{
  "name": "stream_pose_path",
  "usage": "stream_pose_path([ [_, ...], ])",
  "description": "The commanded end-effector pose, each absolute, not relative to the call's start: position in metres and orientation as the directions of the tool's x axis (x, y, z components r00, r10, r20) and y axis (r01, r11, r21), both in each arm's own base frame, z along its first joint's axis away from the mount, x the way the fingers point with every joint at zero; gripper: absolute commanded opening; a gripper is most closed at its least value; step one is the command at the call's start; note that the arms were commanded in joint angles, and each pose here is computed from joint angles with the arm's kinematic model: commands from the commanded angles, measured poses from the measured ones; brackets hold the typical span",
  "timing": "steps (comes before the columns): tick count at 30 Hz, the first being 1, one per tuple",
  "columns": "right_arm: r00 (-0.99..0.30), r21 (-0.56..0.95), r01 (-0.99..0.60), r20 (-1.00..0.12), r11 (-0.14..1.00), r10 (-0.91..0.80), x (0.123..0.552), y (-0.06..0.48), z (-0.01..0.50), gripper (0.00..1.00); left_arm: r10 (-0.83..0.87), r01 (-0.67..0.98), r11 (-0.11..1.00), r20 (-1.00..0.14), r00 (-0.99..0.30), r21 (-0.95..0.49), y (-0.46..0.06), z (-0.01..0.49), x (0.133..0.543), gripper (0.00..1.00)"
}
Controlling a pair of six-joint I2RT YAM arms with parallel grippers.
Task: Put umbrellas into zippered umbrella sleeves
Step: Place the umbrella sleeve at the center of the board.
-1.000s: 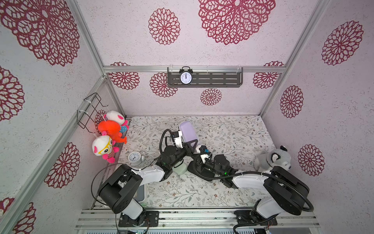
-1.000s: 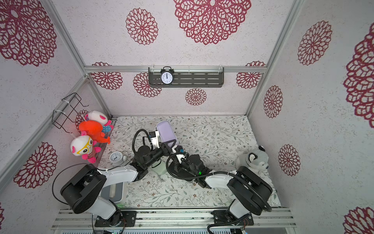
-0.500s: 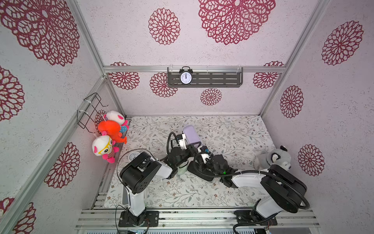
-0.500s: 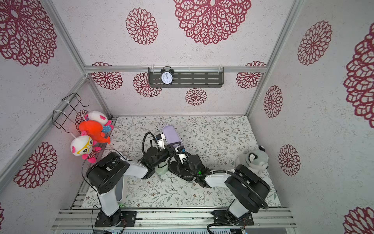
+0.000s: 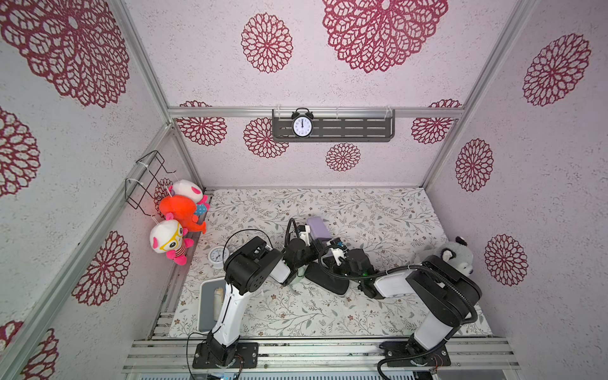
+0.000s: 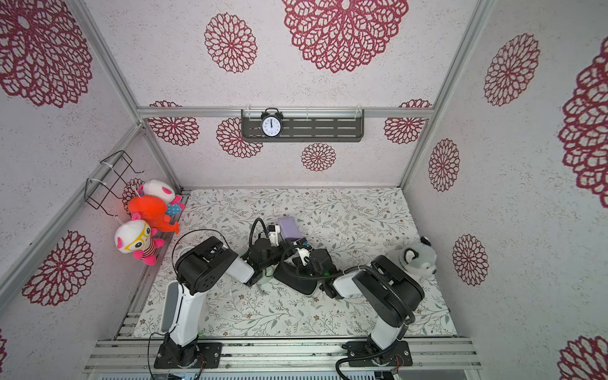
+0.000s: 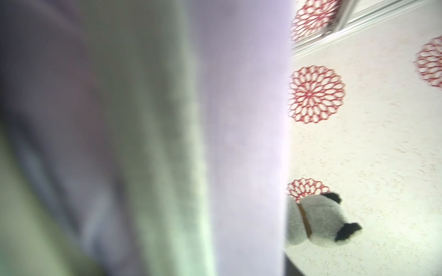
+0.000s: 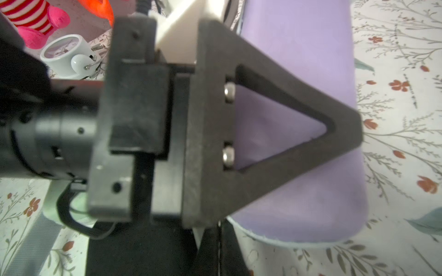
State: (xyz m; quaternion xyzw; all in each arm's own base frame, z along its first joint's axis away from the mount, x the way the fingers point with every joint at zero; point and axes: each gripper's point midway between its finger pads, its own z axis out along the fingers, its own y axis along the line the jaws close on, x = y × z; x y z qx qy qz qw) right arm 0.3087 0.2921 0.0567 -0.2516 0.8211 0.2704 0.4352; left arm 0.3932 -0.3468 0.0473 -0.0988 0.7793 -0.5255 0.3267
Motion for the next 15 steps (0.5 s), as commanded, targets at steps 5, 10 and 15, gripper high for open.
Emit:
stream_pose_path([
  [5,-0.525,0.278,-0.623,-0.842,0.731,-0.127,0.331,0.291,0.061,0.0,-0.507,0.156,0.413,-0.369,-0.779,-0.897,-0.335,0.042,0.397,0.75],
  [10,-0.555,0.254,-0.556,-0.822,0.792,-0.127,0.349,0.27,0.05,0.0,-0.526,0.122,0.402,-0.337,-0.781,-0.908,-0.318,0.045,0.396,0.86],
  [15,-0.587,0.271,-0.506,-0.804,0.819,-0.097,0.367,0.25,0.041,0.0,-0.545,0.084,0.433,-0.335,-0.768,-0.898,-0.292,0.038,0.399,0.87],
])
